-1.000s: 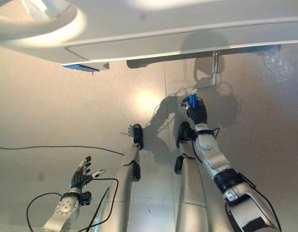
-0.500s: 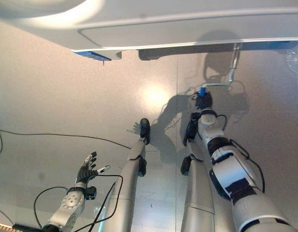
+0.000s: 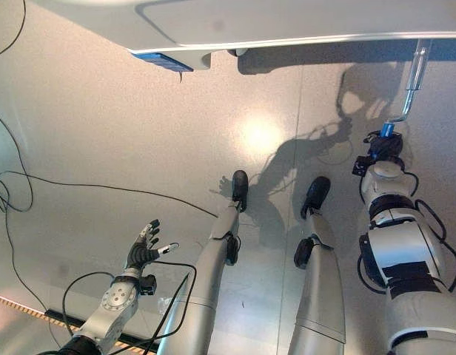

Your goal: Raise the hospital bed

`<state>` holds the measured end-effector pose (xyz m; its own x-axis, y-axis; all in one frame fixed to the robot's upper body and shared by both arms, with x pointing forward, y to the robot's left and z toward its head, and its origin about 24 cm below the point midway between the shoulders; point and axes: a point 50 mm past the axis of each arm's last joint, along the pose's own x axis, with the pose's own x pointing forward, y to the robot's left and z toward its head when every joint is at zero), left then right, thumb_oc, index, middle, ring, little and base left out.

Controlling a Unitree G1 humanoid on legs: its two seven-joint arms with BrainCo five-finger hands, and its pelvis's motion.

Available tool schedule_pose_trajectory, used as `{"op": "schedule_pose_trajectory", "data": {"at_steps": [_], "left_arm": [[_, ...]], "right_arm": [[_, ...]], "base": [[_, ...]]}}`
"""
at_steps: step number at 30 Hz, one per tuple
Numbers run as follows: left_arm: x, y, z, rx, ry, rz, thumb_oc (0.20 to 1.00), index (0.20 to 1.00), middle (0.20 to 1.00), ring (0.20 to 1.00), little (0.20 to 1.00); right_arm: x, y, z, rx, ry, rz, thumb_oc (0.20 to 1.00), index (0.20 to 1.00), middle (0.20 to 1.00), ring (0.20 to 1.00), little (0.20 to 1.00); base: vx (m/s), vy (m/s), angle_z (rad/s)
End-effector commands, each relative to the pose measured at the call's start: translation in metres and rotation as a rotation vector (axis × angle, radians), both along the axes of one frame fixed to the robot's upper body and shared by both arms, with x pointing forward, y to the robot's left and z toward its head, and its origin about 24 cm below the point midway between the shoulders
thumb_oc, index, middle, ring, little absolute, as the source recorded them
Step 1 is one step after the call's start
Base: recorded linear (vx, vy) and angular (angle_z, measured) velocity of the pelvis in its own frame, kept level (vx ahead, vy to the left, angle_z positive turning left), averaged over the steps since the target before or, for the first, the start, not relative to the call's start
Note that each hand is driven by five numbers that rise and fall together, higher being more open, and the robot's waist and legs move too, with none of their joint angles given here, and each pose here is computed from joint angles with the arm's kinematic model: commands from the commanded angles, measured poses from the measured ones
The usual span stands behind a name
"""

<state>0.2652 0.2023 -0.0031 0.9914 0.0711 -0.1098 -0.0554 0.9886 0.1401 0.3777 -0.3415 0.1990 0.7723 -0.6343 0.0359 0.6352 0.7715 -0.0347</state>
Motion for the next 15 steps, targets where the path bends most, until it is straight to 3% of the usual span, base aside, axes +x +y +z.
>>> {"op": "schedule_pose_trajectory", "data": {"at_steps": [1, 9, 11, 13, 15], "left_arm": [[-0.019, 0.009, -0.012, -0.026, 0.05, 0.043, 1.0, 1.0, 1.0, 1.0, 1.0], [-0.026, 0.025, -0.013, 0.0, 0.059, 0.107, 1.0, 1.0, 1.0, 1.0, 1.0], [-0.027, 0.03, -0.011, 0.005, 0.052, 0.124, 1.0, 1.0, 1.0, 1.0, 1.0], [-0.031, 0.035, -0.012, -0.019, 0.049, 0.186, 1.0, 1.0, 1.0, 1.0, 1.0], [-0.033, 0.038, -0.013, -0.014, 0.052, 0.2, 1.0, 1.0, 1.0, 1.0, 1.0]], "right_arm": [[-0.036, -0.053, -0.003, 0.121, -0.037, -0.249, 0.2, 0.2, 0.2, 0.2, 0.2], [-0.098, -0.112, -0.006, 0.138, -0.099, -0.564, 0.2, 0.2, 0.2, 0.2, 0.2], [-0.104, -0.117, 0.004, 0.117, -0.159, -0.589, 0.2, 0.2, 0.2, 0.2, 0.2], [-0.101, -0.109, 0.034, 0.102, -0.424, -0.557, 0.2, 0.2, 0.2, 0.2, 0.2], [-0.105, -0.105, 0.032, 0.057, -0.467, -0.566, 0.2, 0.2, 0.2, 0.2, 0.2]], "base": [[0.0, 0.0, 0.0], [0.01, -0.018, 0.0], [0.0, 0.0, 0.0], [0.01, -0.009, -0.05], [0.0, -0.027, -0.13]]}}
